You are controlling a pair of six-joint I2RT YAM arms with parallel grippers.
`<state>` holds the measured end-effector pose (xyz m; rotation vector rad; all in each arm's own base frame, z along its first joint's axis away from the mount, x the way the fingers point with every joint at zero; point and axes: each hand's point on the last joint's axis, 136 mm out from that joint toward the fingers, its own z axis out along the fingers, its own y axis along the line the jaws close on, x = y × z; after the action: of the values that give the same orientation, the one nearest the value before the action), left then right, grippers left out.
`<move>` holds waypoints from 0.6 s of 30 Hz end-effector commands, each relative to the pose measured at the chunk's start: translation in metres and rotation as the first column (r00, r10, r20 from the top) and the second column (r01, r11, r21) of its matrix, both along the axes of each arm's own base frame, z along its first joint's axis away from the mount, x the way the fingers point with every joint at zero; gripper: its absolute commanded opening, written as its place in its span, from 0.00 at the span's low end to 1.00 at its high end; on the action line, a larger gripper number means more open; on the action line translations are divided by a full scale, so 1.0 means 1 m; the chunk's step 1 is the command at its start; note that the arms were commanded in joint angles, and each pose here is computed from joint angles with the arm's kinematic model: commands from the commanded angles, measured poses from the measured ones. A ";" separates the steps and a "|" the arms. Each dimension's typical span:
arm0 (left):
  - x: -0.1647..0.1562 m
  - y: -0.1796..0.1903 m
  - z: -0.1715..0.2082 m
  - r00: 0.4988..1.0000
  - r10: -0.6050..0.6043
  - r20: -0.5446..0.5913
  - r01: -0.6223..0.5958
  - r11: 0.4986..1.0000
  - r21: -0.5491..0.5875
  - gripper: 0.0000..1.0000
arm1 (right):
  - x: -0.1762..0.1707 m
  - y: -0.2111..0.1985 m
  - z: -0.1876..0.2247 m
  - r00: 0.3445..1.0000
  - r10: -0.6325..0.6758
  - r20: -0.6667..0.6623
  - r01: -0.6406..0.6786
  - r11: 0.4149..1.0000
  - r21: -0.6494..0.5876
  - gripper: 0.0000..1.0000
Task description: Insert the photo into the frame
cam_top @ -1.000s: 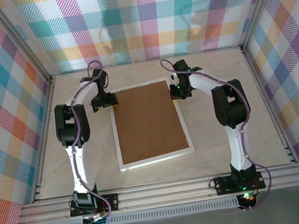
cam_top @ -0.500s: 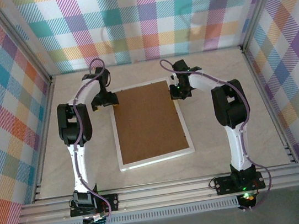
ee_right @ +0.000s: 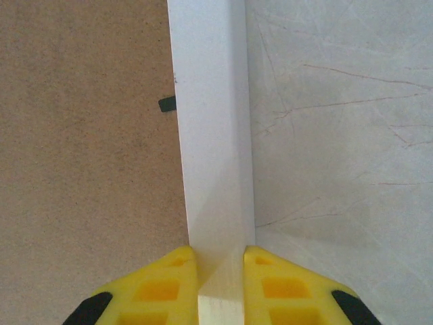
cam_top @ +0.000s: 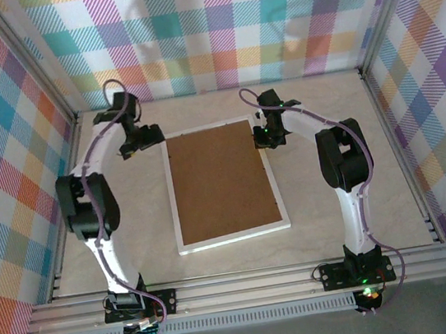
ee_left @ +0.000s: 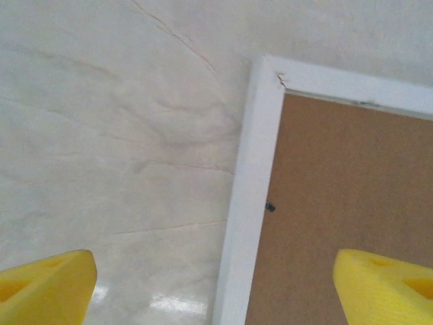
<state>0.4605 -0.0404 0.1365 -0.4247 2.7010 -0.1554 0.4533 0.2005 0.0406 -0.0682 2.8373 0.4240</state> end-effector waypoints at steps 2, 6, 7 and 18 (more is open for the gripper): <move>-0.028 0.003 -0.010 0.999 0.047 -0.013 -0.048 0.997 -0.060 0.91 | -0.027 -0.014 -0.018 0.993 -0.032 -0.114 0.027 0.998 -0.048 0.17; -0.063 0.001 -0.028 0.996 0.076 -0.040 -0.079 0.992 -0.095 0.91 | -0.029 -0.014 -0.021 0.992 -0.039 -0.121 0.034 0.998 -0.047 0.17; -0.071 0.000 -0.032 0.996 0.078 -0.045 -0.083 0.991 -0.106 0.91 | -0.030 -0.014 -0.021 0.992 -0.039 -0.121 0.034 0.998 -0.046 0.17; -0.103 -0.017 -0.074 0.989 0.043 -0.143 -0.070 0.979 -0.191 0.91 | -0.029 -0.010 -0.021 0.991 -0.038 -0.125 0.035 0.999 -0.025 0.17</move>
<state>0.3551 -0.0459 0.0641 -0.6004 2.8288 -0.3129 0.4533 0.2001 0.0403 -0.0437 2.8312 0.4448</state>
